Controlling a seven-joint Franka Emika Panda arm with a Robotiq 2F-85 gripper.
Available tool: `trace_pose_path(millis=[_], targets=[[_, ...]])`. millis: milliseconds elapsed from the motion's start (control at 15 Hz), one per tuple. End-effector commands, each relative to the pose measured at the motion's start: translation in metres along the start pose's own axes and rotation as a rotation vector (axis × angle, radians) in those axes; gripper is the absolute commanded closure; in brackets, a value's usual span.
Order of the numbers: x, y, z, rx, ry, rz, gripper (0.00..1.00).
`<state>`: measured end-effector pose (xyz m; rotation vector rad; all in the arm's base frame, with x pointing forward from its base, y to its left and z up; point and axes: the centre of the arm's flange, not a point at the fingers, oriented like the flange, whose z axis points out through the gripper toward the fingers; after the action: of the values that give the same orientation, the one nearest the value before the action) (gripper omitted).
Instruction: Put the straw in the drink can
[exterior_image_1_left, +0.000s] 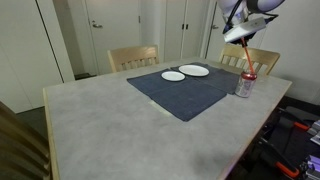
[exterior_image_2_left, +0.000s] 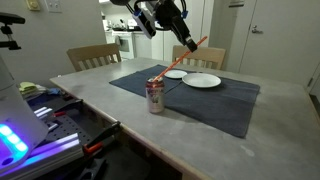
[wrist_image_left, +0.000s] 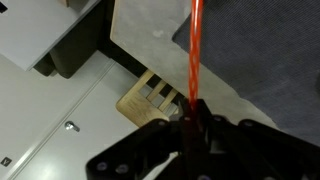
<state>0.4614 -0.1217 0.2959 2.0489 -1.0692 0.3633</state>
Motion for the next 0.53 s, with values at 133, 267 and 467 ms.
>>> trace_pose_path(millis=[133,267,467], targets=[[-0.022,-0.021,-0.002,-0.109,0.01,0.019,0.98],[-0.027,-0.03,-0.001,-0.144,0.025,0.023,0.98],[-0.034,-0.043,0.005,-0.194,0.053,0.076,0.98]])
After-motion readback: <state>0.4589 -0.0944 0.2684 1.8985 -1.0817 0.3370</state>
